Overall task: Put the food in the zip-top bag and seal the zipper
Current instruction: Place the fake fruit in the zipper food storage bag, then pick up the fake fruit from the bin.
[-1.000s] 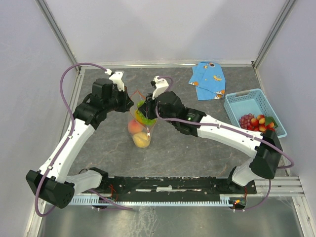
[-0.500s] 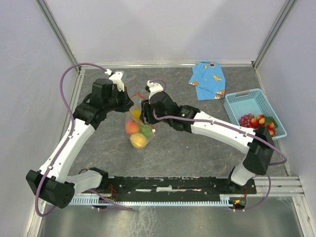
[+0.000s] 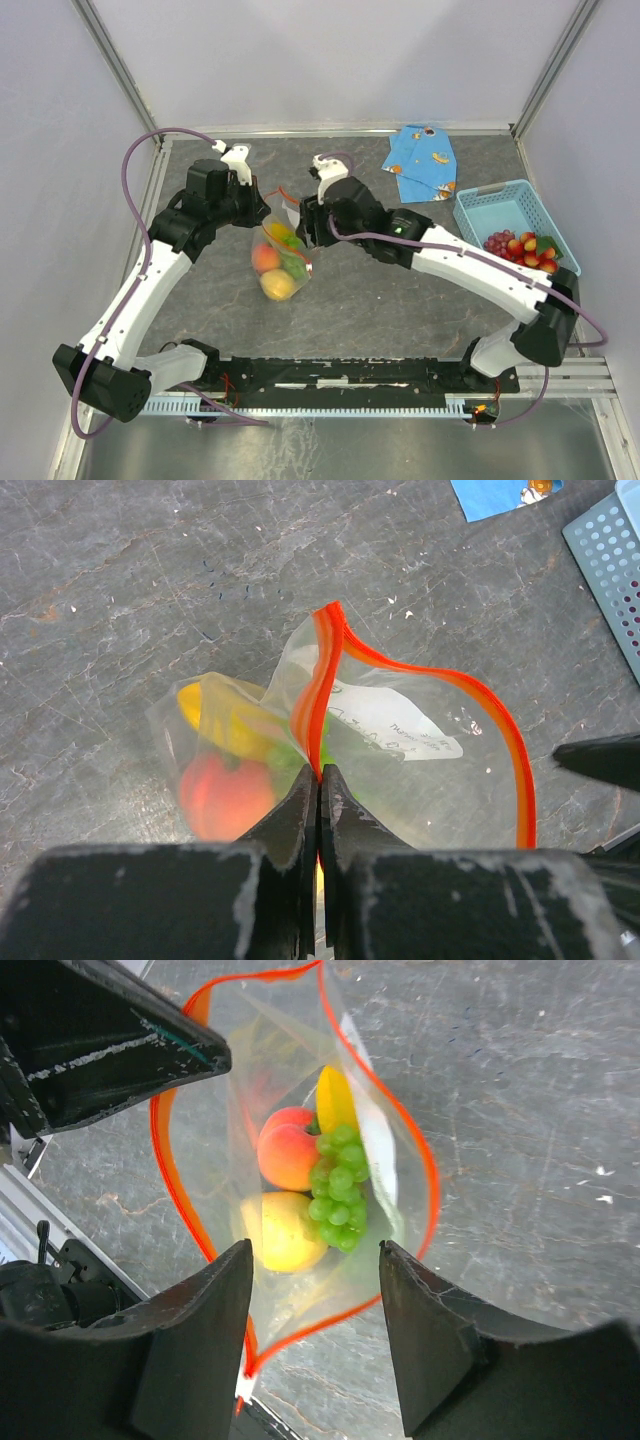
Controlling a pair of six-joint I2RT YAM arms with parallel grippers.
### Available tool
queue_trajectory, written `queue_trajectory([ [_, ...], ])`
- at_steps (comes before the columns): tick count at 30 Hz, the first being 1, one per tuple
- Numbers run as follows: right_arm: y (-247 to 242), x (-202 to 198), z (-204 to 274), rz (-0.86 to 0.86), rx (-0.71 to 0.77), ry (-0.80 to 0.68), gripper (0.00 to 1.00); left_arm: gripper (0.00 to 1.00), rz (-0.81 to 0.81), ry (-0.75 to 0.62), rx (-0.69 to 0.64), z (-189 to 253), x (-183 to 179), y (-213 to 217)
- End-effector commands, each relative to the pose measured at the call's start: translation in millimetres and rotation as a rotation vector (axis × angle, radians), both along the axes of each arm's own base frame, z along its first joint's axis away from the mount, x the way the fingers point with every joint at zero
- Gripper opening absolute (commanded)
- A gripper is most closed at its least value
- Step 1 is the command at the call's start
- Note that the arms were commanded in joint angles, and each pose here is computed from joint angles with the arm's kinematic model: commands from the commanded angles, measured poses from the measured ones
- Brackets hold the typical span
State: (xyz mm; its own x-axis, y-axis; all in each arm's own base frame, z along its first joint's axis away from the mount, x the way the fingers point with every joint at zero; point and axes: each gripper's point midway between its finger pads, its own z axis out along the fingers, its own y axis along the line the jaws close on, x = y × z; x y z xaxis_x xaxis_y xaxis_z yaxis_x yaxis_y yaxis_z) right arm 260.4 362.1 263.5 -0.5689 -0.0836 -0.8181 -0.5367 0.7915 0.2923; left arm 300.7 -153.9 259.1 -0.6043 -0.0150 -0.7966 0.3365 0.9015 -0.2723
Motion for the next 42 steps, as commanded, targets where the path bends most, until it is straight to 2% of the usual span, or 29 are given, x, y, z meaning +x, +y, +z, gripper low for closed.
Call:
queue_trajectory([
  [1,-30.6,3.6,36.8,-0.012,0.012,-0.047,0.63,0.03,-0.031,-0.077,-0.025,18.5,5.7,-4.6],
  [6,-84.9,20.8,27.7,-0.135,-0.059,-0.013,0.65,0.03,-0.033,-0.077,-0.026,18.5,5.5,-5.0],
  [11,-149.0,32.4,-2.8,-0.296,-0.136,0.038,0.69,0.03,-0.037,-0.073,-0.028,17.7,5.2,-5.7],
  [21,-269.2,41.0,-43.1,-0.583,-0.227,0.129,0.76,0.03,-0.044,-0.073,-0.032,17.7,4.7,-7.0],
  [31,-373.7,45.2,-87.9,-0.938,-0.157,0.259,0.78,0.03,-0.047,-0.071,-0.035,17.8,4.5,-7.6],
  [42,-451.8,60.2,-121.2,-1.153,-0.113,0.333,0.77,0.03,-0.049,-0.067,-0.035,16.6,4.1,-8.1],
])
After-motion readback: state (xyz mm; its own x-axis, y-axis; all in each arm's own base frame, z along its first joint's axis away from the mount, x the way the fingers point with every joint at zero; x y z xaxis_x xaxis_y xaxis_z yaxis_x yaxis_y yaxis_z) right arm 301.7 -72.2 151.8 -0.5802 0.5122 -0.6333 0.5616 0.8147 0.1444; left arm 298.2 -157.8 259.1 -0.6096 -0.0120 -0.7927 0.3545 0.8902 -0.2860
